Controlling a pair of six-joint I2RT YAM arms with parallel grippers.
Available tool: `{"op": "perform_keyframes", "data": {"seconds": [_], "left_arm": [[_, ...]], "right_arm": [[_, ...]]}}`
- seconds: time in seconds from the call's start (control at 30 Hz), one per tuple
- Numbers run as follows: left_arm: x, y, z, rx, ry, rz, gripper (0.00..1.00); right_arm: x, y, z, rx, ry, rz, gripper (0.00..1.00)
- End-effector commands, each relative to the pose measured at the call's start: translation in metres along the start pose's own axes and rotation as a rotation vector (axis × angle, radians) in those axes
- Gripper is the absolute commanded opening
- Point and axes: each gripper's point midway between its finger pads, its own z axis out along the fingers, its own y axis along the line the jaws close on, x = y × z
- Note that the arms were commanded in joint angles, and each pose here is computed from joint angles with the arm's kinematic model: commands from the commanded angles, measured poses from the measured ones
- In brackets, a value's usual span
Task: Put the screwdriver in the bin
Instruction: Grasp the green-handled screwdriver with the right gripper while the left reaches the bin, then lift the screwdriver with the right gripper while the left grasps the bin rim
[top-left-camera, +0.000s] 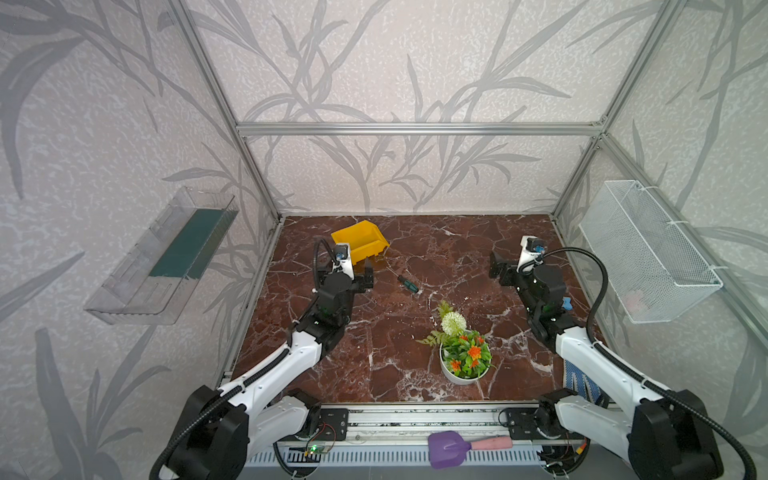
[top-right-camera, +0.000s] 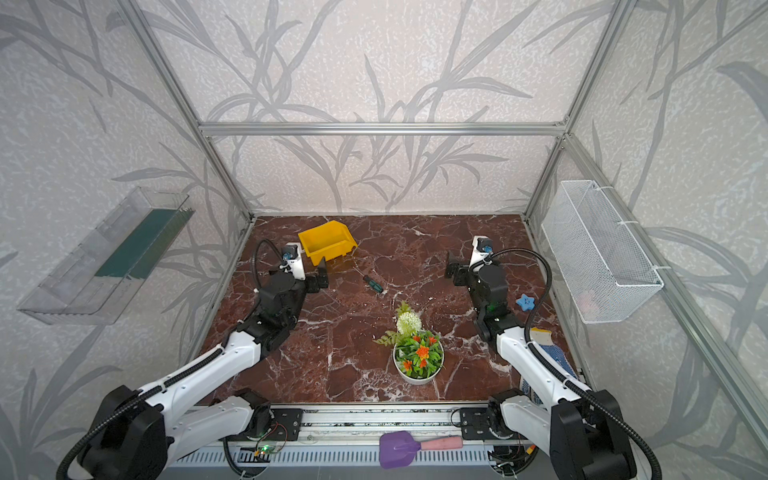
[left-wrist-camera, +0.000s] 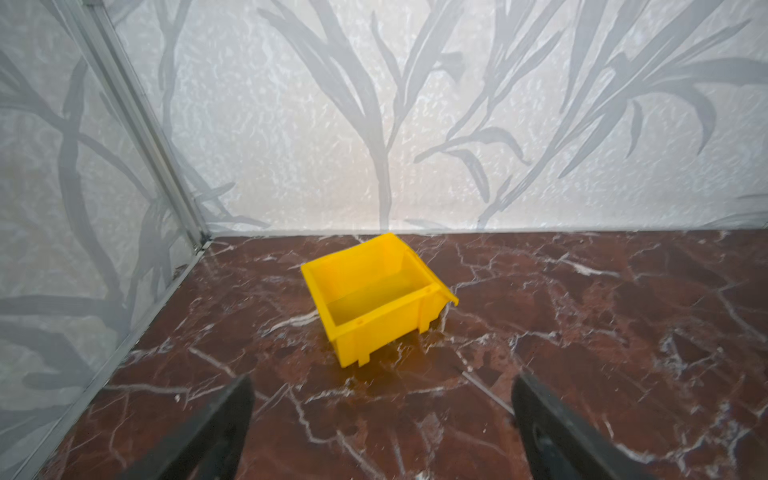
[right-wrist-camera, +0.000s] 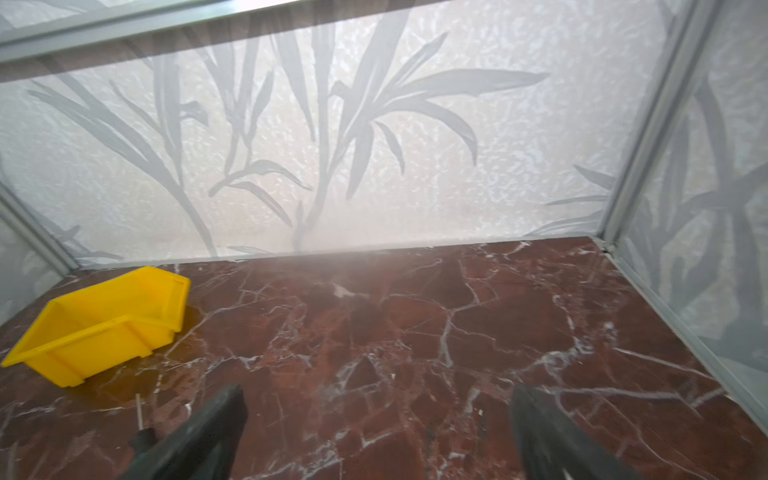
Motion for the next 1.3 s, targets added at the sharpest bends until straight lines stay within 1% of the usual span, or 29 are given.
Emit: {"op": "perform_keyframes", "data": {"seconds": [0.0,0.03,0.1,0.17,0.3,0.4,0.47,0.57,0.73,0.9,0.97,1.03,1.23,1.27], "left_arm": [[0.018,0.004,-0.006,-0.058,0.216,-0.184,0.99],[0.018,-0.003,-0.008,-0.027,0.261,-0.201,0.99],[0.017,-0.013,-0.013,0.023,0.309,-0.221,0.99],[0.022,-0.006,-0.02,-0.005,0.328,-0.284,0.99],[0.033,0.007,-0.029,-0.008,0.343,-0.341,0.99],[0.051,0.016,-0.03,0.021,0.427,-0.459,0.99],[0.062,0.028,-0.028,0.015,0.452,-0.542,0.99],[0.07,0.041,-0.029,-0.018,0.444,-0.557,0.99],[0.074,0.042,-0.029,-0.011,0.439,-0.575,0.99],[0.075,0.044,-0.025,-0.017,0.435,-0.58,0.99],[0.074,0.044,-0.023,-0.017,0.431,-0.583,0.99],[0.073,0.044,-0.021,-0.016,0.425,-0.585,0.99],[0.066,0.043,-0.007,-0.023,0.42,-0.563,0.99],[0.065,0.042,-0.005,-0.026,0.423,-0.563,0.99]], "right_arm": [[0.018,0.032,0.008,-0.097,0.173,-0.019,0.99],[0.02,0.043,0.013,-0.114,0.218,-0.056,0.99],[0.027,0.067,0.021,-0.149,0.29,-0.135,0.99],[0.038,0.094,0.032,-0.197,0.35,-0.21,0.99],[0.068,0.138,0.051,-0.267,0.464,-0.329,0.99],[0.097,0.17,0.062,-0.345,0.567,-0.375,1.0],[0.12,0.187,0.071,-0.376,0.636,-0.392,0.97],[0.146,0.202,0.077,-0.404,0.709,-0.422,0.9],[0.179,0.218,0.079,-0.449,0.813,-0.481,0.83],[0.202,0.216,0.084,-0.425,0.902,-0.493,0.68],[0.214,0.215,0.085,-0.421,0.933,-0.498,0.61],[0.222,0.215,0.088,-0.413,0.951,-0.503,0.56],[0.235,0.213,0.099,-0.383,0.96,-0.51,0.47],[0.238,0.213,0.101,-0.379,0.967,-0.513,0.44]]}}
